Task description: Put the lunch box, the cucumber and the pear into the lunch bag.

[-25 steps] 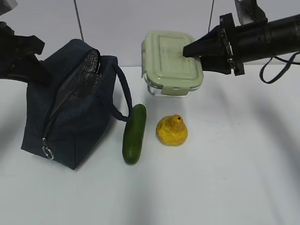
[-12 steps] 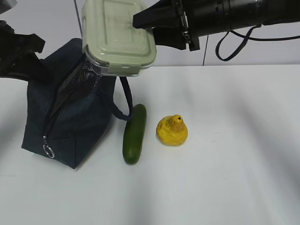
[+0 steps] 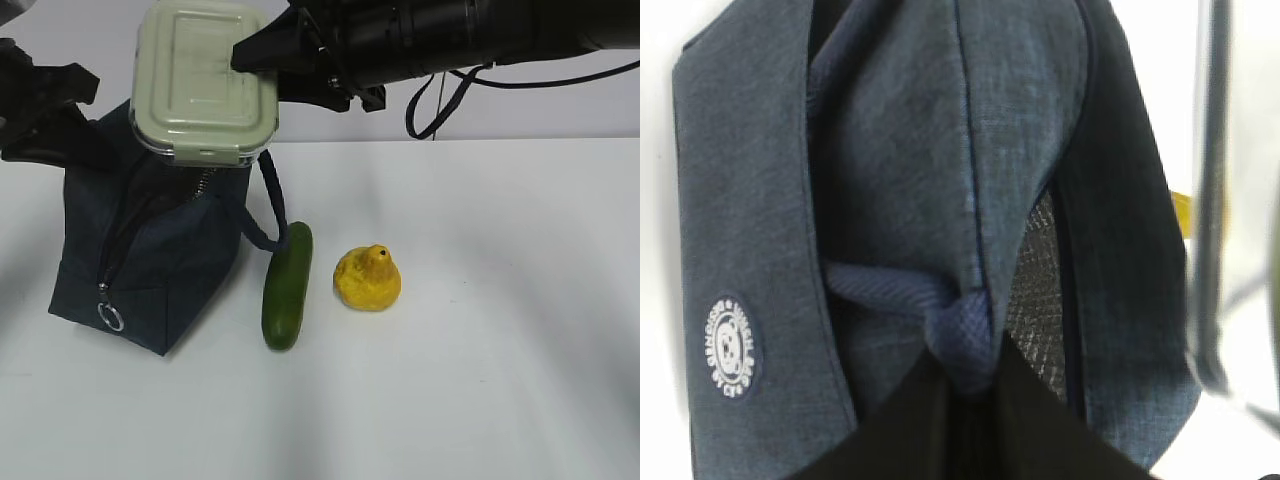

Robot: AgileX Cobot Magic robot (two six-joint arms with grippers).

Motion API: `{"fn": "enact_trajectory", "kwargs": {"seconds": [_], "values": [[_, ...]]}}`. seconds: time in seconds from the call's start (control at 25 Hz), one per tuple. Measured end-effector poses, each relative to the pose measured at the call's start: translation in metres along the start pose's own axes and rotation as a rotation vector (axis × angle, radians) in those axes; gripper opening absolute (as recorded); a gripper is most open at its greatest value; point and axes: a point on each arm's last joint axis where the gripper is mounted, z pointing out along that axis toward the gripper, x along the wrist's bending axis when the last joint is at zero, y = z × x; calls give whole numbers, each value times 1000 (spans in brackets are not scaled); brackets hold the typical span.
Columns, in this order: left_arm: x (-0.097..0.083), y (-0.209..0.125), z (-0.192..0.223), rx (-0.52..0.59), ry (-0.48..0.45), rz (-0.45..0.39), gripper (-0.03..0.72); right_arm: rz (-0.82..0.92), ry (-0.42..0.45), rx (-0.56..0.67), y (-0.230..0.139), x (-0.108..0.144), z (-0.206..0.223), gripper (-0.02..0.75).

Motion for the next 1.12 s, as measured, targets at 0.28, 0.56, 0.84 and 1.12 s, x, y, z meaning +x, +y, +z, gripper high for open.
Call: {"fn": "enact_trajectory", "kwargs": {"seconds": [0.28,0.56,0.84,1.12], "values": [[-1,0,0,-5,-7,-6,3,-15,-75,-63,5,-8,1,363],[-1,1,0,-9,-12,-11,3,28,-84,-20,-6,-26,19,363],[-1,2,0,-17,-10,-10,3,-25,-113,26,-13,-28,23,363],[-2,3,0,-34,-20,-21,3,-65,-170,95,-19,-36,24,363]]}}
